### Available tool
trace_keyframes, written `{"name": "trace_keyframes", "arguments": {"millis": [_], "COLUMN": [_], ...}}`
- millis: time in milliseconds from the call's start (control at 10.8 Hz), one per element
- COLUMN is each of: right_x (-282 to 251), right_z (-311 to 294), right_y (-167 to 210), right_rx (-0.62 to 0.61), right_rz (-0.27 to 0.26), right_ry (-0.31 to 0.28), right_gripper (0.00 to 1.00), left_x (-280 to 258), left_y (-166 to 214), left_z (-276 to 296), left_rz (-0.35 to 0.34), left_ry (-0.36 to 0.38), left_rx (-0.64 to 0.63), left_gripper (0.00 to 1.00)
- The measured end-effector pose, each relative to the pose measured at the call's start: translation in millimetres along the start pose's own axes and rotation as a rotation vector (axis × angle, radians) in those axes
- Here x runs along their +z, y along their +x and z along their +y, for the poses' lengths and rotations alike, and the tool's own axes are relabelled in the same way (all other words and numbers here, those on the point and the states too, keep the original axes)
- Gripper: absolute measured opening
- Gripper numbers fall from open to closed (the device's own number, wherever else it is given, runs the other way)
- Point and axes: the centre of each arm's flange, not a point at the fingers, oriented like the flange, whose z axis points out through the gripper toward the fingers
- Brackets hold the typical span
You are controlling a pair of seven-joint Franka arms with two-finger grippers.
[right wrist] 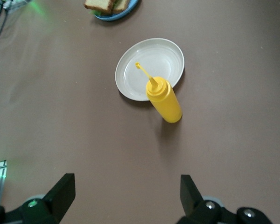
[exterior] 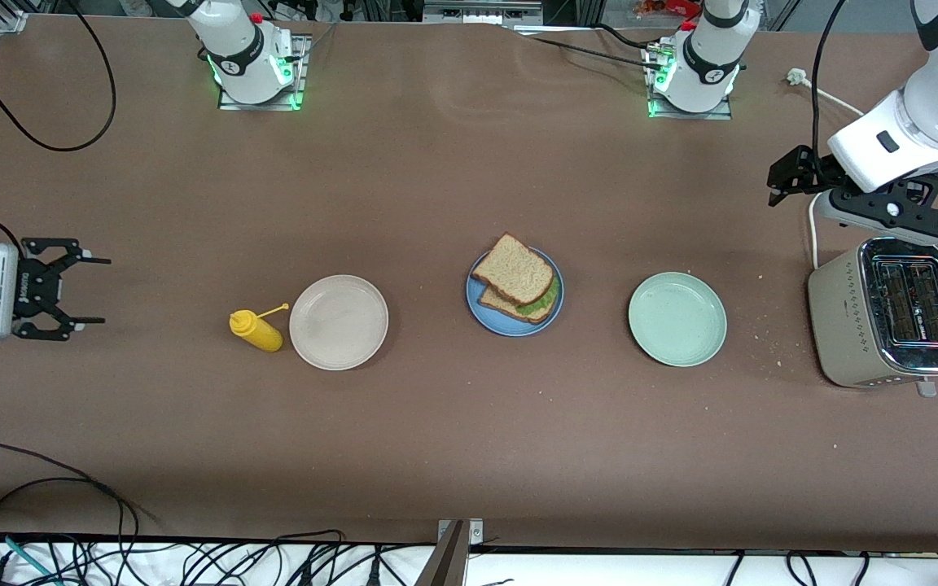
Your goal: Make sandwich in blue plate with both arms
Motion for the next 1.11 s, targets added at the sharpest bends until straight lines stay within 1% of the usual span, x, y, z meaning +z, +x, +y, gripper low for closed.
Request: {"name": "trace_keyframes", "arguments": {"millis": [186,279,371,557,743,836,929,1022,1114], "right_x": [-30,-46,-61,-80,-79,-74,-67,-59,-50], "right_z": [-28,-43,-60,-92,-119,-130,-142,-155,-164], "right_y": [22,35,49,81,112,128,147,166,179], "right_rx": [0.139,0.234,0.351,0.581,0.764,0.849,0.932,1.012,1.067], "right_rz": [-0.09,-0.131,-0.161,-0.202,-0.222,-0.25,-0.278,-0.295,-0.296], "right_ry": [-0.048,-0.084,-0.126,-0.204,-0.253,-0.288,-0.329,-0.386,-0.448], "right_gripper": [1.0,1.0,1.0,1.0,1.0,1.0,1.0,1.0,1.0], "left_x": [1,1,1,1,1,1,1,1,1], "left_y": [-2,-2,-2,-2,-2,-2,-2,-3,-3], "left_z": [1,1,1,1,1,1,1,0,-1], "left_rz": [-0.018,-0.02,-0.02,-0.02,-0.02,-0.021,-0.021,-0.021,-0.021], "left_ry": [-0.003,-0.003,-0.003,-0.003,-0.003,-0.003,-0.003,-0.003,-0.003], "left_rx": [0.0,-0.001,-0.002,-0.004,-0.008,-0.009,-0.01,-0.013,-0.014], "left_gripper": [1.0,1.0,1.0,1.0,1.0,1.0,1.0,1.0,1.0]}}
